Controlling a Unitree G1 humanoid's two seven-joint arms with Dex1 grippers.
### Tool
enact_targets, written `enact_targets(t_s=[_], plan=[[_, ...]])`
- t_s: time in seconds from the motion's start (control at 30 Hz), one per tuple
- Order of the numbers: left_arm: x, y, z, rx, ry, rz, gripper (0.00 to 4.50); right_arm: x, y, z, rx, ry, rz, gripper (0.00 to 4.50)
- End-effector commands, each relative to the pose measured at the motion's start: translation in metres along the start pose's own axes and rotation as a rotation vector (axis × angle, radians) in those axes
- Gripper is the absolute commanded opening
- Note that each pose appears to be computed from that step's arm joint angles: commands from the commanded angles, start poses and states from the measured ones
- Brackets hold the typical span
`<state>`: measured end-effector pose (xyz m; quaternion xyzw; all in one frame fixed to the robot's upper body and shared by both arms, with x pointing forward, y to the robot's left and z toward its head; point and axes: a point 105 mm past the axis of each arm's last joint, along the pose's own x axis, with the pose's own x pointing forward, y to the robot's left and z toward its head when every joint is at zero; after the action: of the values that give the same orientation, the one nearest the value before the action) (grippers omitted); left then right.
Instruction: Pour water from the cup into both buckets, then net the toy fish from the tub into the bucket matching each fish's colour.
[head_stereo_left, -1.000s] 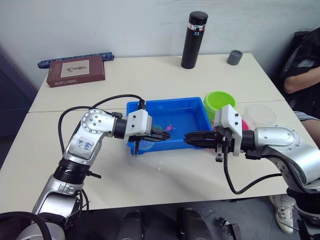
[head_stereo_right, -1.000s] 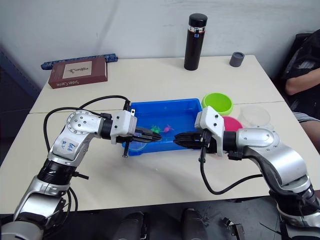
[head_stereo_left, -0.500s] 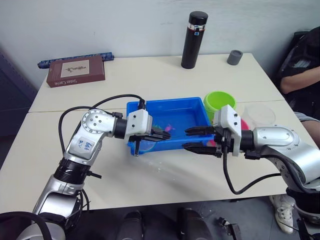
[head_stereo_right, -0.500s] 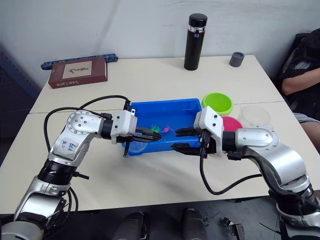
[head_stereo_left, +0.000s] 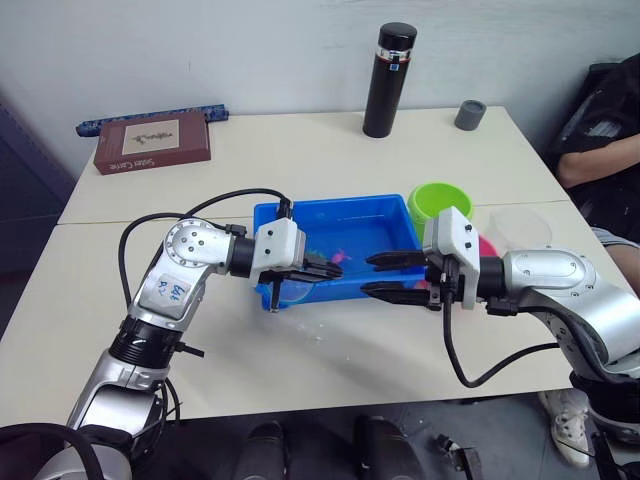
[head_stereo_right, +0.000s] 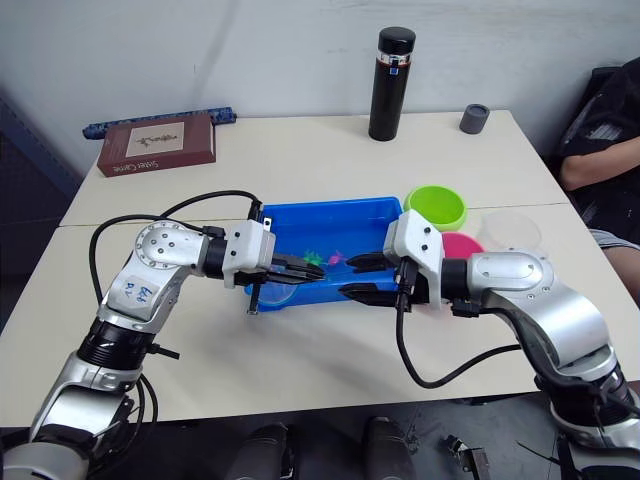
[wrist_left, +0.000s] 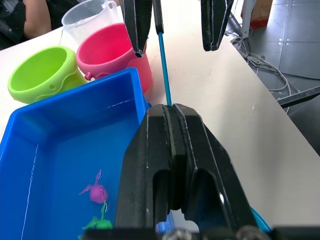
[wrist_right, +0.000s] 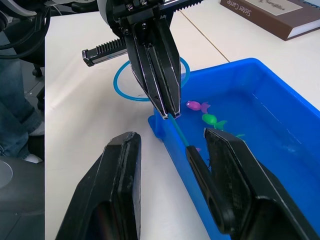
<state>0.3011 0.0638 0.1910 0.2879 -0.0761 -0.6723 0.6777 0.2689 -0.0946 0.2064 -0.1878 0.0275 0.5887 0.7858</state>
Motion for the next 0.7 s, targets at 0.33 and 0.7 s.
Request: enact_targets(t_s=[0.33, 0.7], plan=[[-0.0013, 0.0026, 0.0084, 0.040, -0.016, 0.004, 0.00, -0.0031, -0.0008, 0.0141, -0.060, -0.025, 0.010, 2.18], [-0.0007, 0.0035, 0.0097, 0.047, -0.020, 0.006, 0.00, -0.0046, -0.0014, 0.0090, -0.052, -0.012, 0.007, 1.95]])
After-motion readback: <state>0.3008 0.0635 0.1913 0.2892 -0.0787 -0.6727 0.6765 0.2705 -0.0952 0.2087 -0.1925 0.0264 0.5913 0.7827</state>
